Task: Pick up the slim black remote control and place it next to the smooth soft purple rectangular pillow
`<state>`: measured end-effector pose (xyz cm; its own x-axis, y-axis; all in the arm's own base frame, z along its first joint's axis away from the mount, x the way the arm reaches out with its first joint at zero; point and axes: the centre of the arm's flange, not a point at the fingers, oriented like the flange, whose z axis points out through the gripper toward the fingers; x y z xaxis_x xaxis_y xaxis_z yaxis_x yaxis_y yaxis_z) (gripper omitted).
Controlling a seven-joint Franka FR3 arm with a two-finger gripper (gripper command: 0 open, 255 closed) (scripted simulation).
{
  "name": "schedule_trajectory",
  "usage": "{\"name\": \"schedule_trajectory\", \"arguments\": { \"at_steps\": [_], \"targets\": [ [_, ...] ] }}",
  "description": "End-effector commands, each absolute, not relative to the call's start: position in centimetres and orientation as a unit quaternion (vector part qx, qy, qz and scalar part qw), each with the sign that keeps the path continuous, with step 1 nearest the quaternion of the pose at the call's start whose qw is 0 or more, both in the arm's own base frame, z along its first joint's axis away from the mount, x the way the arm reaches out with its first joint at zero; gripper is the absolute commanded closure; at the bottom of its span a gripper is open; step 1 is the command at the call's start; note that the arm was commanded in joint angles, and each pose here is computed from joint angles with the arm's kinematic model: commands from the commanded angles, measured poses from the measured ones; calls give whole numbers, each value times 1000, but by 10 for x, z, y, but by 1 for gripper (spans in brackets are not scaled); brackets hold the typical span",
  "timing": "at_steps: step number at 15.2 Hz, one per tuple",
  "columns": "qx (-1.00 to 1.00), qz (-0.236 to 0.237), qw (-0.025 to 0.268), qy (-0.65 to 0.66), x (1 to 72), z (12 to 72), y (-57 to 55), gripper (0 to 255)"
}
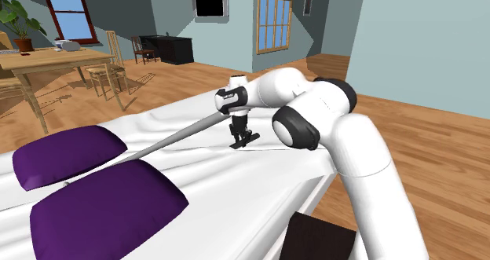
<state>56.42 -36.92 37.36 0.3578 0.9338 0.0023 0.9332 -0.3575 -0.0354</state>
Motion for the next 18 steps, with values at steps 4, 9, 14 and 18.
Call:
{"name": "schedule_trajectory", "arguments": {
  "at_steps": [4, 9, 14, 18],
  "targets": [
    [-824, 9, 15, -567, 565, 400, -368, 255],
    [-824, 9, 15, -567, 565, 427, -368, 255],
    [-824, 9, 15, -567, 565, 453, -368, 255],
    [-824, 9, 15, -567, 565, 474, -368, 255]
  ]
}}
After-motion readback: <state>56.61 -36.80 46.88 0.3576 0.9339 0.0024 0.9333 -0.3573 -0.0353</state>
